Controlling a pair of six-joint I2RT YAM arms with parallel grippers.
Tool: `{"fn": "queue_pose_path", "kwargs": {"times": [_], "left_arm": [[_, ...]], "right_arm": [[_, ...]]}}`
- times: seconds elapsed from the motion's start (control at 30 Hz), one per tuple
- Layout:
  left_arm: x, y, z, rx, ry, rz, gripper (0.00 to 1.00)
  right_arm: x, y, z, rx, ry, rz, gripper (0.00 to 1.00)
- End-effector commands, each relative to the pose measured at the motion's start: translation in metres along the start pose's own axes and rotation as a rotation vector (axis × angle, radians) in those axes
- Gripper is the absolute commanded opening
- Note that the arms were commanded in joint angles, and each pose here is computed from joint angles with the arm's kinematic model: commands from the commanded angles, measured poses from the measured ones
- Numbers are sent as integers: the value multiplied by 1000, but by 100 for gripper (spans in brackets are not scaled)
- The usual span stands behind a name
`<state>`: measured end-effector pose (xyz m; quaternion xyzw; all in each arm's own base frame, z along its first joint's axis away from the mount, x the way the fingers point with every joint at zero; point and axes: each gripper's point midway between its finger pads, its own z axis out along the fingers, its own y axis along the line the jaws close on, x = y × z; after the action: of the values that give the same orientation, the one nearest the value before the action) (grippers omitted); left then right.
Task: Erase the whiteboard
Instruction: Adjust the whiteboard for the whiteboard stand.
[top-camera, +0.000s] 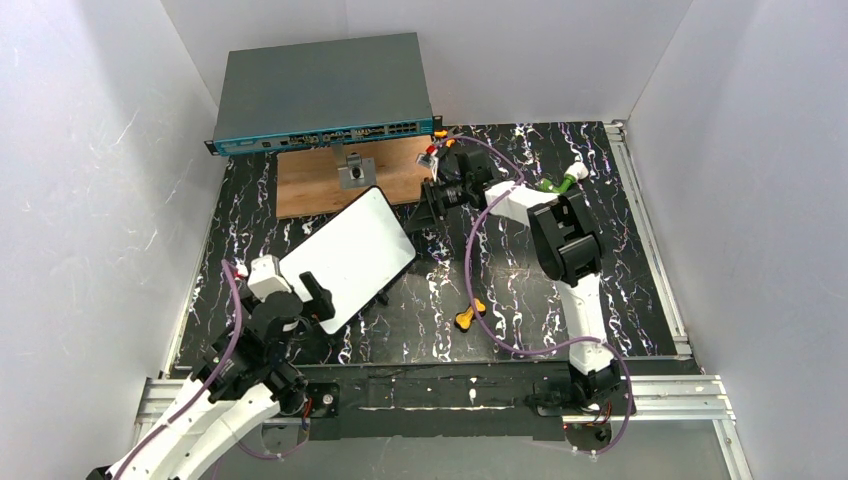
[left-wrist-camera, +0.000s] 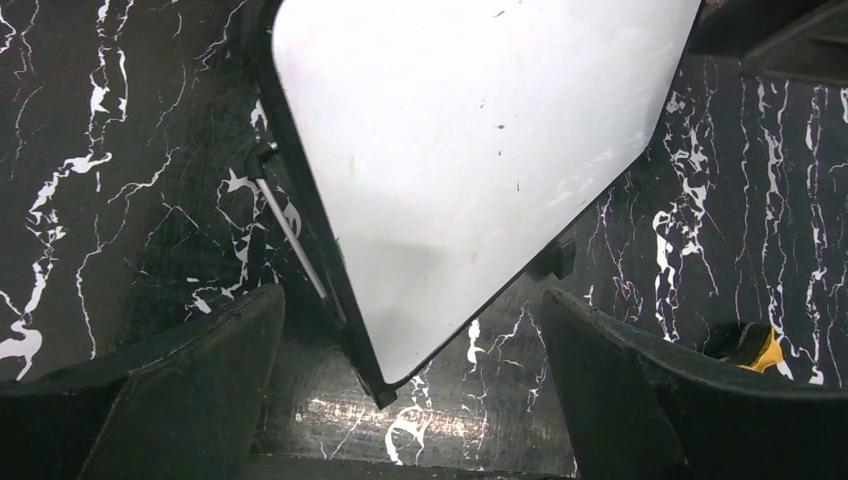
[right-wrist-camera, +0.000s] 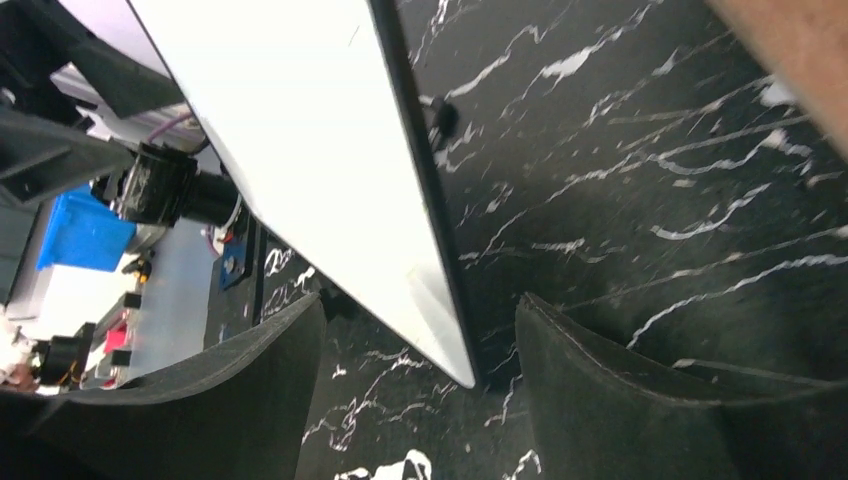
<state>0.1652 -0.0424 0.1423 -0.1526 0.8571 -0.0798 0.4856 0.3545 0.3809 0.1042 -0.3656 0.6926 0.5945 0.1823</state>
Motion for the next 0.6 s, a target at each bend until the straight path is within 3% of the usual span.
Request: {"fn": "queue_pose_path", "kwargs": {"times": [0.0, 0.17, 0.3, 0.4, 0.57], "left_arm": [[-4, -8, 12, -16, -17, -4, 99], [1, -15, 24, -5, 39, -11, 99], [0, -15, 32, 12, 68, -64, 100], [1, -12, 34, 11, 85, -81, 99], [9, -14, 39, 50, 106, -114, 99]], "right_arm": [[-32, -9, 11, -1, -55, -3, 76], [-18, -6, 29, -114, -6, 23, 75], [-2, 16, 39, -235, 13, 14, 68], [2, 25, 41, -290, 20, -14, 54], [-2, 38, 37, -364, 21, -6, 18]]}}
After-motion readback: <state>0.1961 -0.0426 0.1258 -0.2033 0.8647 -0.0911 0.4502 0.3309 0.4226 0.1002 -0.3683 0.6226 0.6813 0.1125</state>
